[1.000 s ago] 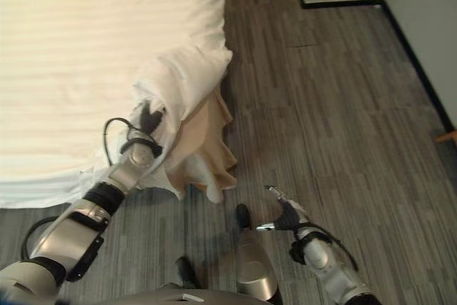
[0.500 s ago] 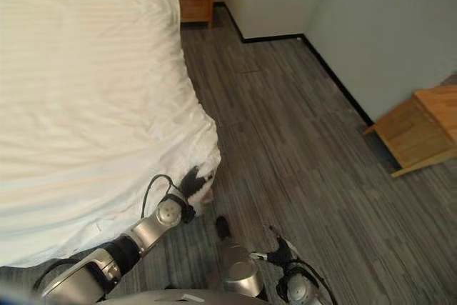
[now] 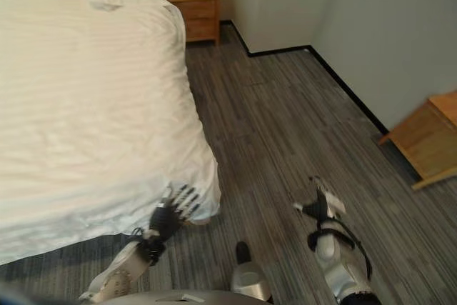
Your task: Making the bed.
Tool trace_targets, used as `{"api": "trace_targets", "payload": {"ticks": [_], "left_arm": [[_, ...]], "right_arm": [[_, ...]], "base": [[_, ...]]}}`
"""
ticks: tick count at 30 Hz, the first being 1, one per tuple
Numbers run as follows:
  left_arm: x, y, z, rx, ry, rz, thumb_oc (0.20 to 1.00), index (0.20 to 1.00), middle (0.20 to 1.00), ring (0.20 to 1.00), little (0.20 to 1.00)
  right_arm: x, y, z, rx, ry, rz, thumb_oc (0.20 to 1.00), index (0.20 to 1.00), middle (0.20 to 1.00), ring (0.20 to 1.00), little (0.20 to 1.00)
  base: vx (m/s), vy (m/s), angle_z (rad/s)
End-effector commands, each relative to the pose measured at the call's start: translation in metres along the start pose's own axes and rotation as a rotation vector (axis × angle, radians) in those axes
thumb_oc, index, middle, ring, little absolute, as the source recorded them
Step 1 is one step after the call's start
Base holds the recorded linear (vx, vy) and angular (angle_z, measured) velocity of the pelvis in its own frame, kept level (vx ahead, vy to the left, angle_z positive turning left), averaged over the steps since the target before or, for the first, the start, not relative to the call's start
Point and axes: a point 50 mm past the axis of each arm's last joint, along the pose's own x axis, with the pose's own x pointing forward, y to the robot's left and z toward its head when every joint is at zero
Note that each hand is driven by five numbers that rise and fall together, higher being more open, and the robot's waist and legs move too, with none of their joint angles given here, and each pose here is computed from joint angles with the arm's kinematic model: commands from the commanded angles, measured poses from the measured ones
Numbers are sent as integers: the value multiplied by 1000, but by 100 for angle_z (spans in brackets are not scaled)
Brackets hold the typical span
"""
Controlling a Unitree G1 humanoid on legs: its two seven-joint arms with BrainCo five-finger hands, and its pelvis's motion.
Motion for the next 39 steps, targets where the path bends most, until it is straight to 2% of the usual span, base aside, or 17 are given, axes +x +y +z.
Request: {"api": "trace_targets", "payload": {"ticks": [1,4,5,7,8,9,11,16,17,18,20,22,25,28,29,33,39], "left_arm": [[-2,25,24,-21,-163,189,1000,1000,1000,1000,1000],[-7,31,11,-65,-146,238,1000,1000,1000,1000,1000],[-3,29,17,-30,-164,247,1000,1000,1000,1000,1000],[-5,38,12,-68,-148,303,1000,1000,1000,1000,1000],[-7,43,8,-86,-128,327,1000,1000,1000,1000,1000],[-11,49,1,-93,-97,360,1000,1000,1000,1000,1000],[-18,59,-14,-91,-34,393,1000,1000,1000,1000,1000],[-27,78,-46,-69,115,436,1000,1000,1000,1000,1000],[-31,84,-57,-84,146,474,1000,1000,1000,1000,1000],[-30,84,-57,-85,146,473,1000,1000,1000,1000,1000],[-27,91,-67,-61,199,538,1000,1000,1000,1000,1000],[-27,91,-67,-61,198,536,1000,1000,1000,1000,1000],[-16,88,-66,-55,190,562,1000,1000,1000,1000,1000],[-8,85,-56,-42,153,544,1000,1000,1000,1000,1000],[-2,83,-48,-22,132,519,1000,1000,1000,1000,1000],[10,73,-26,10,58,453,1000,1000,1000,1000,1000],[18,60,9,-29,-108,422,1000,1000,1000,1000,1000]], "right_arm": [[14,17,52,284,-224,25,200,200,200,200,200],[21,38,85,426,-298,182,200,200,200,200,200],[38,31,101,555,-315,166,200,200,200,200,200],[58,22,125,1003,-277,157,200,200,200,200,200],[69,20,120,1075,-218,132,200,200,200,200,200],[76,28,131,1275,-180,148,200,200,200,200,200],[95,25,134,1356,-123,95,200,200,200,200,200],[120,17,85,1343,90,-78,200,200,200,200,200],[114,29,52,1335,241,-111,200,200,200,200,200],[115,29,52,1335,239,-111,200,200,200,200,200],[89,57,-2,1298,526,-117,200,200,200,200,200],[89,57,-2,1299,524,-117,200,200,200,200,200],[35,86,-59,1289,842,-150,200,200,200,200,200],[-9,79,-107,1251,1022,-258,200,200,200,200,200],[-39,65,-140,1181,1117,-328,200,200,200,200,200],[-79,38,-177,1051,1199,-408,200,200,200,200,200],[-92,14,-189,819,1134,-342,200,200,200,200,200]], "base": [[38,-66,49],[26,-60,50],[49,-109,67],[19,-111,84],[-4,-97,74],[-39,-80,63],[-110,-67,32],[-142,-19,39],[-38,4,63],[-21,16,65],[13,13,36],[9,20,10],[21,91,-2],[-15,114,-8],[-25,137,-31],[-64,141,-59],[-79,101,-72]]}}
